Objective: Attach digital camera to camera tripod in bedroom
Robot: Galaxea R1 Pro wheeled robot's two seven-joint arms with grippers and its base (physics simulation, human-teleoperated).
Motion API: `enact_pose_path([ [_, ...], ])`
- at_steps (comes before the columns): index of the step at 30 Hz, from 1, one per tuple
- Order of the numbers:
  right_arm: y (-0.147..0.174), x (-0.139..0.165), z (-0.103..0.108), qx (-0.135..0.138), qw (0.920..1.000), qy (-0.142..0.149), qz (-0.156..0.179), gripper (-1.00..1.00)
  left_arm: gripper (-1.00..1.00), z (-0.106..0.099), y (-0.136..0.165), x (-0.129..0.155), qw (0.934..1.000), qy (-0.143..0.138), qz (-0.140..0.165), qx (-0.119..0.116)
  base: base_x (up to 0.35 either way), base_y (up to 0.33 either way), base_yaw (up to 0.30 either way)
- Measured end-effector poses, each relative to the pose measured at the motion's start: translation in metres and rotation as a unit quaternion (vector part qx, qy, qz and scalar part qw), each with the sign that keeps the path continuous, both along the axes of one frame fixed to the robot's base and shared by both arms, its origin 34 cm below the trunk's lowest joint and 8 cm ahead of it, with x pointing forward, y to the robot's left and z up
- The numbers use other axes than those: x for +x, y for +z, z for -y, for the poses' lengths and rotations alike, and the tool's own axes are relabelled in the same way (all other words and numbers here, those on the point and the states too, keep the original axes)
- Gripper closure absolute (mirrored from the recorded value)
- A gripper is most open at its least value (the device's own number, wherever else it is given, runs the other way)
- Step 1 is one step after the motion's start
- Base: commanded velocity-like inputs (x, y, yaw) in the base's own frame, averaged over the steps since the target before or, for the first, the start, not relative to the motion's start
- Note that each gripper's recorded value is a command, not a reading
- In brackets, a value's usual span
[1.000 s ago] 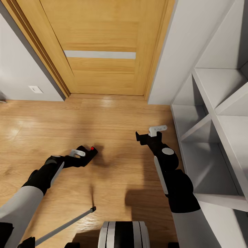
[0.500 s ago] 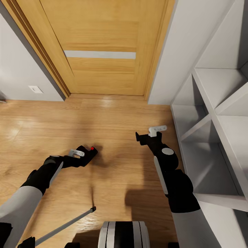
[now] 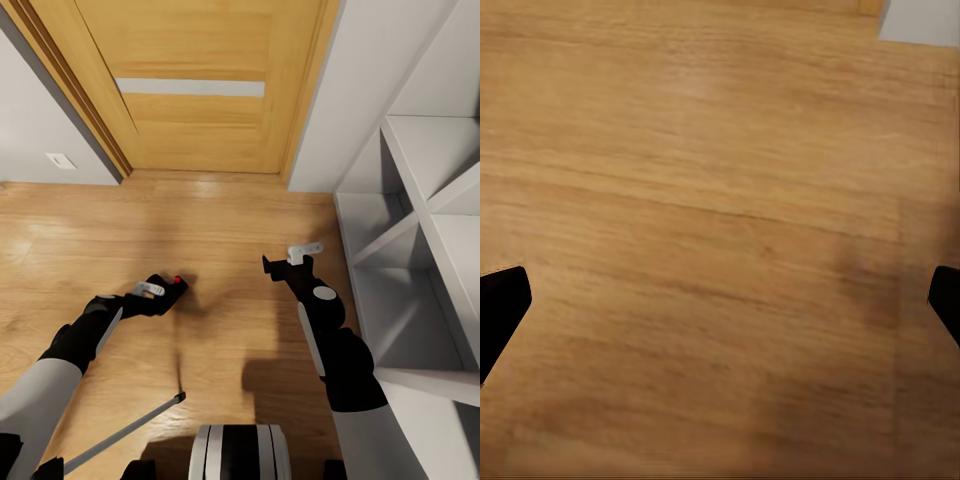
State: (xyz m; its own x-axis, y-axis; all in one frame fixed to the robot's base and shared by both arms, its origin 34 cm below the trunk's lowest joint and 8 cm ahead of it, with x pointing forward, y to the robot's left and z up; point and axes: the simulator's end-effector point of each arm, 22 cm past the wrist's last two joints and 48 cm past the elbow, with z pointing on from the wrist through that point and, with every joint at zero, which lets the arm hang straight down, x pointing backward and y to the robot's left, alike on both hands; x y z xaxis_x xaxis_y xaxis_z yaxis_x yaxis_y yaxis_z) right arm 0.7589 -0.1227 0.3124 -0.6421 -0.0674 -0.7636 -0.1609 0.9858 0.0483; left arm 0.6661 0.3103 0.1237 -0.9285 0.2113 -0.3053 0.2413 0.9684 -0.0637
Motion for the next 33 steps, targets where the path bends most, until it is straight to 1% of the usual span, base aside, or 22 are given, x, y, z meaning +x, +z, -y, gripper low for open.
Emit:
enact_pose_path([
  [3,-0.008,-0.002,0.0,0.0,1.0,0.0,-0.006,-1.0,-1.0,0.004,0.003,0.007,1.0,-0.003,0.007,-0.001,0.0,0.0,0.0],
  [4,-0.011,-0.003,0.0,0.0,1.0,0.0,-0.008,-1.0,-1.0,0.005,0.002,0.007,1.0,-0.003,0.005,-0.001,0.0,0.0,0.0],
  [9,-0.026,-0.007,0.0,0.0,0.9998,0.0,-0.018,-1.0,-1.0,0.008,-0.008,-0.003,0.9998,0.0,-0.02,-0.001,0.0,0.0,0.0],
  [12,-0.034,-0.009,0.0,0.0,0.9997,0.0,-0.024,-1.0,-1.0,0.009,-0.015,-0.009,0.9995,0.001,-0.03,0.0,0.0,0.0,0.0],
  [19,-0.054,-0.016,0.0,0.0,0.9993,0.0,-0.039,-1.0,-1.0,0.01,-0.03,-0.019,0.999,0.001,-0.045,0.0,0.0,0.0,0.0],
  [22,-0.054,-0.016,0.0,0.0,0.9992,0.0,-0.039,-1.0,-1.0,0.009,-0.031,-0.02,0.9989,-0.002,-0.047,0.004,0.0,0.0,0.0],
  [24,-0.054,-0.016,0.0,0.001,0.9992,0.0,-0.039,-1.0,-1.0,0.002,-0.031,-0.02,0.9985,-0.015,-0.047,0.025,0.0,0.0,0.0],
  [27,-0.054,-0.016,0.0,0.001,0.9992,0.0,-0.039,-1.0,-1.0,-0.004,-0.029,-0.017,0.9977,-0.029,-0.042,0.045,0.0,0.0,0.0],
  [28,-0.054,-0.016,0.0,0.001,0.9993,0.0,-0.039,-1.0,-1.0,-0.006,-0.025,-0.01,0.9971,-0.04,-0.032,0.057,0.0,0.0,0.0],
  [33,-0.054,-0.016,0.0,0.001,0.9992,0.0,-0.039,-1.0,-1.0,-0.005,-0.013,0.005,0.9964,-0.051,-0.01,0.067,0.0,0.0,0.0],
])
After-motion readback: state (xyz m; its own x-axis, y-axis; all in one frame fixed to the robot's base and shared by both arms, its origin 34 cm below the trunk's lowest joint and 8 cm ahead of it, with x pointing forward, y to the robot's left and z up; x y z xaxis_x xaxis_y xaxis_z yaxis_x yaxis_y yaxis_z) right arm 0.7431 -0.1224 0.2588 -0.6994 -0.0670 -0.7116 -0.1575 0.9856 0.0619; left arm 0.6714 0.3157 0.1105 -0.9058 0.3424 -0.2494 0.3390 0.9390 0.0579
